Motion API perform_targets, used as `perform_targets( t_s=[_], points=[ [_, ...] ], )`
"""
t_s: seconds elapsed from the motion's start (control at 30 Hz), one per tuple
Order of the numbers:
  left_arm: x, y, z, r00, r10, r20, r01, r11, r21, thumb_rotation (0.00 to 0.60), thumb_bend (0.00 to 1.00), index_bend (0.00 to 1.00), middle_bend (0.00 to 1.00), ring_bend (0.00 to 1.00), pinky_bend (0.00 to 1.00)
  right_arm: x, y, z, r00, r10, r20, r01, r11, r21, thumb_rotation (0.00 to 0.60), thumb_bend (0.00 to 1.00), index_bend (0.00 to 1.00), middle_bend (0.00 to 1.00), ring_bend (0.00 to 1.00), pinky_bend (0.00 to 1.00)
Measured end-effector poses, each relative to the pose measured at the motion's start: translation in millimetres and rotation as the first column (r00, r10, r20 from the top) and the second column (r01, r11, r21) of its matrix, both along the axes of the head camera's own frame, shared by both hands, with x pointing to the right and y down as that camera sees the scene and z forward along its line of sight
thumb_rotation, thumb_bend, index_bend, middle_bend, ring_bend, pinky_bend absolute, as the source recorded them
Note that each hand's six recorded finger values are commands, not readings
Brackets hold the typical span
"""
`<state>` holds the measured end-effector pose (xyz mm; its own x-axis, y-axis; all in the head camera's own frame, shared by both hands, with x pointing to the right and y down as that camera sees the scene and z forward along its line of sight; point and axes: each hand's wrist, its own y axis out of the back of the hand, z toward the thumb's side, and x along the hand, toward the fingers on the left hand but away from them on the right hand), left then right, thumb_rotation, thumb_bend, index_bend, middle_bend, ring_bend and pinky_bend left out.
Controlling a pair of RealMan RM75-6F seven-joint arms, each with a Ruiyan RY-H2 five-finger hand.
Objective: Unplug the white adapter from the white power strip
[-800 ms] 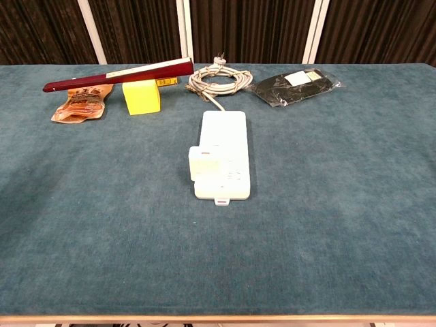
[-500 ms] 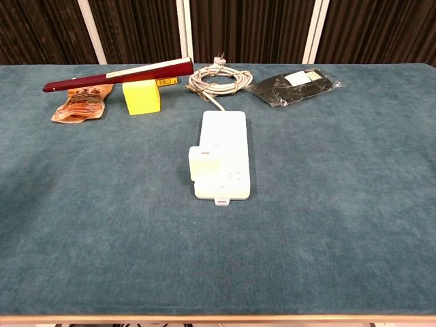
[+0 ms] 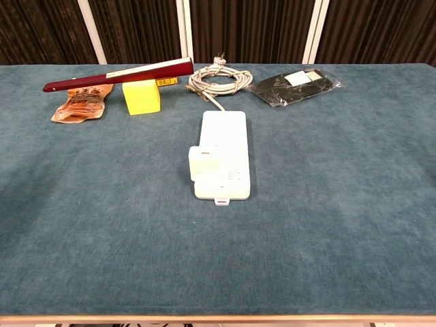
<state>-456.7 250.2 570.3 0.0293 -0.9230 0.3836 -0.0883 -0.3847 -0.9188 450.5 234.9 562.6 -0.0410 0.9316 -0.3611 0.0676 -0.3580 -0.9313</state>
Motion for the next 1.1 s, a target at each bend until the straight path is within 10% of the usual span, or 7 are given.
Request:
perform_targets(
  t_s=[0.57,1.1],
  points=[
    [1.9,1.9,11.3,1.0,0.008,0.023,-0.007,0.999,-0.033,0.6,0.0,0.0,0.0,0.0,0.08,-65.4,-66.0,11.2,0.953,-0.304,-0.009,0.304,0.952,0.046,0.6,0.27,0.0,0.03,0.0,0.07],
    [24.0,-9.2,25.9,0.998,0.035,0.052,-0.032,0.998,-0.059,0.6,0.0,0.0,0.0,0.0,0.08,-181.7,-149.8,58.6,0.755,-0.652,-0.07,0.653,0.757,-0.014,0.6,0.27,0.08,0.13,0.07,0.13]
  ],
)
